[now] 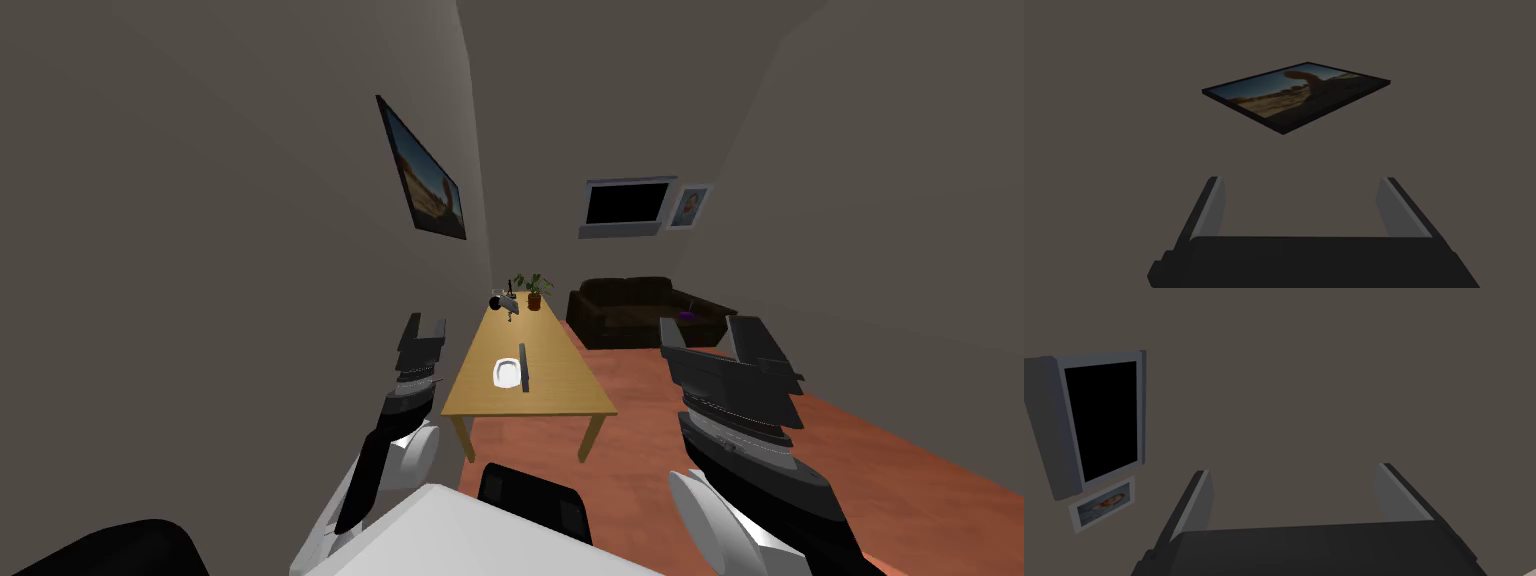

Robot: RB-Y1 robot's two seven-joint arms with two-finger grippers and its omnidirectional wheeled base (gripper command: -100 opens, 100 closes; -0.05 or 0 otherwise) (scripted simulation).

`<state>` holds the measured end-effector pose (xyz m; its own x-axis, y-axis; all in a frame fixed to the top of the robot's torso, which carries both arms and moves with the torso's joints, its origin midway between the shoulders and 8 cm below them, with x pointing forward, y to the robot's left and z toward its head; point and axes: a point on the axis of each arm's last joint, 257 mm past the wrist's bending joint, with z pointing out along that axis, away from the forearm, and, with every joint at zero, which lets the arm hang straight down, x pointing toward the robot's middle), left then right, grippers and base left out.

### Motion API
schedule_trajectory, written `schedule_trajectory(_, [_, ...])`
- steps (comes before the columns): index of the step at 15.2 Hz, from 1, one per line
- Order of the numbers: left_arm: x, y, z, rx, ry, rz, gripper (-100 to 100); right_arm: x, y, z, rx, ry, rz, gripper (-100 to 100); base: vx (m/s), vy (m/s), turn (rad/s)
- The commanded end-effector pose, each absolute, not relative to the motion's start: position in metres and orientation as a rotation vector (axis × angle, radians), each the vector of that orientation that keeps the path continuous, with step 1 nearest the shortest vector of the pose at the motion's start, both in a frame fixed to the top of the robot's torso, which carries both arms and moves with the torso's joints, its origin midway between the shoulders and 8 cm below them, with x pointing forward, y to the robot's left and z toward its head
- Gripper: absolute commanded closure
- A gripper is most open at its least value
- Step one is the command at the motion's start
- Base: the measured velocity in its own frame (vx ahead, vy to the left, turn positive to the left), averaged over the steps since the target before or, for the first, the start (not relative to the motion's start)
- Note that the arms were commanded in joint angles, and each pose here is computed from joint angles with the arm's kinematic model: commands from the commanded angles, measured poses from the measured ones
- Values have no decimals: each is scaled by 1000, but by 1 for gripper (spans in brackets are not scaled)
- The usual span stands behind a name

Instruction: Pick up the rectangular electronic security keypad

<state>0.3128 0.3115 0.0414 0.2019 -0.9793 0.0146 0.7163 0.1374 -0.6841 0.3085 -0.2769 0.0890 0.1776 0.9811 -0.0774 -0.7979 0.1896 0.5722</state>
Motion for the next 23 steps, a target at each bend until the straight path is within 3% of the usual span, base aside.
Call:
schedule_trajectory(1, [317, 311, 38, -637, 539, -1299, -100, 308, -277, 89, 455, 485, 1321, 0, -3, -2, -59])
schedule_trajectory(23, [378, 354, -69, -872, 966, -1078, -100, 308, -277, 89, 454, 485, 1321, 0, -20, -11, -159])
